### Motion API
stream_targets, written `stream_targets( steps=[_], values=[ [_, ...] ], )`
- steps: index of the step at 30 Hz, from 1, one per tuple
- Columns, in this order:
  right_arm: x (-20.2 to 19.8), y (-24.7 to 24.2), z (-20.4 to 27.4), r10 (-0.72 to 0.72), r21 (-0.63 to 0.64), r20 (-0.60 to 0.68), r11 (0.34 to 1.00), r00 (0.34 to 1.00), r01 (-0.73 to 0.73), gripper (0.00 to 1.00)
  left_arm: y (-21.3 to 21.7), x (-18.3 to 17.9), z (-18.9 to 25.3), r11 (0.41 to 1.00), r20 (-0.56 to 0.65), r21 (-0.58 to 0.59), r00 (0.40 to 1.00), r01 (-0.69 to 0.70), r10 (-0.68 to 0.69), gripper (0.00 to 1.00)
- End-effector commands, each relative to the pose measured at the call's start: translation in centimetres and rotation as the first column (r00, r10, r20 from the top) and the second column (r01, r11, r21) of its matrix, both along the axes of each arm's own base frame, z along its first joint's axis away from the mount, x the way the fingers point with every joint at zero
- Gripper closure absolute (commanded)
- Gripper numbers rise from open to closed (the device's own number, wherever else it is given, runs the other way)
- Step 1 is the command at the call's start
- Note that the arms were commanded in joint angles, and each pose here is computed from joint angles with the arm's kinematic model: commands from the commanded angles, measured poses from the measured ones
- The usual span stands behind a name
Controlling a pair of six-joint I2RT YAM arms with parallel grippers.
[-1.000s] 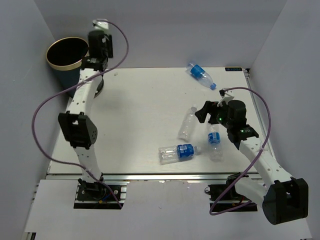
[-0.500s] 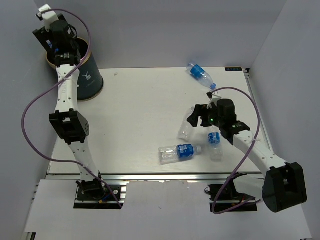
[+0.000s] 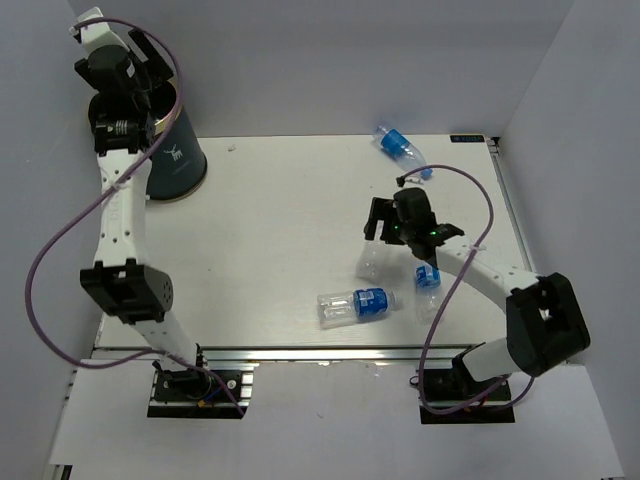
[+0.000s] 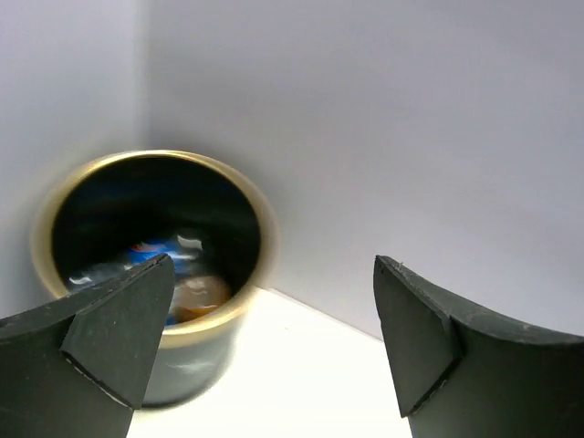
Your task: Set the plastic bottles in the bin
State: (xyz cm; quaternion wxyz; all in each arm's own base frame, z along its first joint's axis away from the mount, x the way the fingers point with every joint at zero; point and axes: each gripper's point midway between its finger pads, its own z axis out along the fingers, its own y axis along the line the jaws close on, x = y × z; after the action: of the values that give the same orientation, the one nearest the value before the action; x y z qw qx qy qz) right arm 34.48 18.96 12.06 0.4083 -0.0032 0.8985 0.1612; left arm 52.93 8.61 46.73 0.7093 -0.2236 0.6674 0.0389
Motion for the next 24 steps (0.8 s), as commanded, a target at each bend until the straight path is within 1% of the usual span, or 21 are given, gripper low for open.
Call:
stream_targets(
  steps=[1,2,3,4,5,6,7,9,10,12,14,17,18,19,20,21,22,23,24],
  values=[
    [1.2,0.4,-0.2,-0.129,-0.027,-0.007,0.991,0.992,0.129,0.11,-7.6,-2.8,-2.2,0.959,-0.045,-0.131,0.965,0.252,-0.260,0.02],
    [0.9,0.6,-0.8,-0.137,-0.041,-0.028,0.990,0.990,0.136,0.11,-8.2,-3.2,-3.7,0.947,-0.054,-0.183,0.959,0.263,-0.277,0.02],
    [1.0,0.7,-1.2,-0.153,-0.045,-0.042,0.987,0.987,0.151,0.11,-10.5,-3.5,-4.2,0.928,-0.023,-0.199,0.945,0.316,-0.327,0.02],
    [1.2,1.0,-1.3,-0.161,-0.045,-0.050,0.986,0.986,0.159,0.11,-12.7,-5.0,-8.2,0.905,-0.074,-0.236,0.922,0.354,-0.380,0.02],
    [0.9,1.0,-2.7,-0.165,-0.078,-0.085,0.984,0.983,0.159,0.11,-14.0,-5.7,-9.7,0.886,-0.069,-0.270,0.910,0.377,-0.409,0.02],
    [0.8,0.9,-3.3,-0.178,-0.096,-0.106,0.981,0.978,0.168,0.11,-15.2,-6.1,-9.5,0.864,-0.008,-0.269,0.896,0.425,-0.444,0.02],
    [1.0,0.9,-4.0,-0.191,-0.117,-0.127,0.977,0.973,0.176,0.11,-18.0,-7.8,-12.2,0.808,-0.023,-0.295,0.842,0.510,-0.539,0.02],
    [0.8,0.5,-4.9,-0.213,-0.159,-0.155,0.969,0.965,0.188,0.11,-20.1,-9.1,-13.6,0.760,-0.029,-0.304,0.792,0.574,-0.610,0.02],
    [0.8,0.5,-5.6,-0.217,-0.169,-0.171,0.967,0.961,0.188,0.11,-21.0,-10.2,-15.2,0.750,-0.057,-0.329,0.781,0.574,-0.622,0.02],
    [1.0,1.0,-6.2,-0.207,-0.163,-0.181,0.970,0.961,0.178,0.11,-21.9,-11.4,-16.6,0.740,-0.074,-0.342,0.768,0.579,-0.636,0.02],
    [1.2,1.3,-6.9,-0.200,-0.165,-0.192,0.972,0.961,0.169,0.12,-21.9,-12.6,-18.2,0.738,-0.096,-0.358,0.764,0.572,-0.638,0.02],
    [1.8,2.2,-6.8,-0.163,-0.142,-0.174,0.980,0.971,0.139,0.26,-21.4,-13.4,-19.7,0.749,-0.120,-0.386,0.776,0.538,-0.619,0.02],
    [2.1,2.6,-6.5,-0.147,-0.128,-0.162,0.984,0.976,0.127,0.39,-21.5,-13.5,-20.0,0.746,-0.120,-0.391,0.774,0.539,-0.622,0.02],
    [2.5,3.2,-5.8,-0.122,-0.108,-0.132,0.988,0.984,0.108,0.46,-21.6,-13.7,-20.3,0.741,-0.123,-0.399,0.770,0.540,-0.627,0.02],
    [2.6,4.1,-5.3,-0.071,-0.082,-0.124,0.995,0.990,0.061,0.50,-21.9,-13.8,-20.5,0.730,-0.126,-0.406,0.758,0.549,-0.640,0.02],
    [2.7,4.9,-4.8,-0.022,-0.065,-0.101,0.998,0.995,0.015,0.54,-22.2,-13.9,-21.1,0.721,-0.134,-0.417,0.747,0.554,-0.651,0.02],
    [3.4,6.2,-2.9,0.037,-0.019,-0.029,0.999,0.999,-0.038,0.55,-22.5,-13.9,-21.1,0.706,-0.127,-0.428,0.735,0.565,-0.666,0.02],
    [2.8,8.1,-2.0,0.182,0.014,0.002,0.983,0.983,-0.182,0.55,-23.1,-13.9,-20.8,0.685,-0.104,-0.428,0.721,0.589,-0.685,0.02],
    [2.1,9.1,-1.5,0.257,0.048,0.030,0.965,0.966,-0.259,0.54,-24.2,-14.5,-21.5,0.637,-0.100,-0.451,0.674,0.625,-0.732,0.02]
  ],
)
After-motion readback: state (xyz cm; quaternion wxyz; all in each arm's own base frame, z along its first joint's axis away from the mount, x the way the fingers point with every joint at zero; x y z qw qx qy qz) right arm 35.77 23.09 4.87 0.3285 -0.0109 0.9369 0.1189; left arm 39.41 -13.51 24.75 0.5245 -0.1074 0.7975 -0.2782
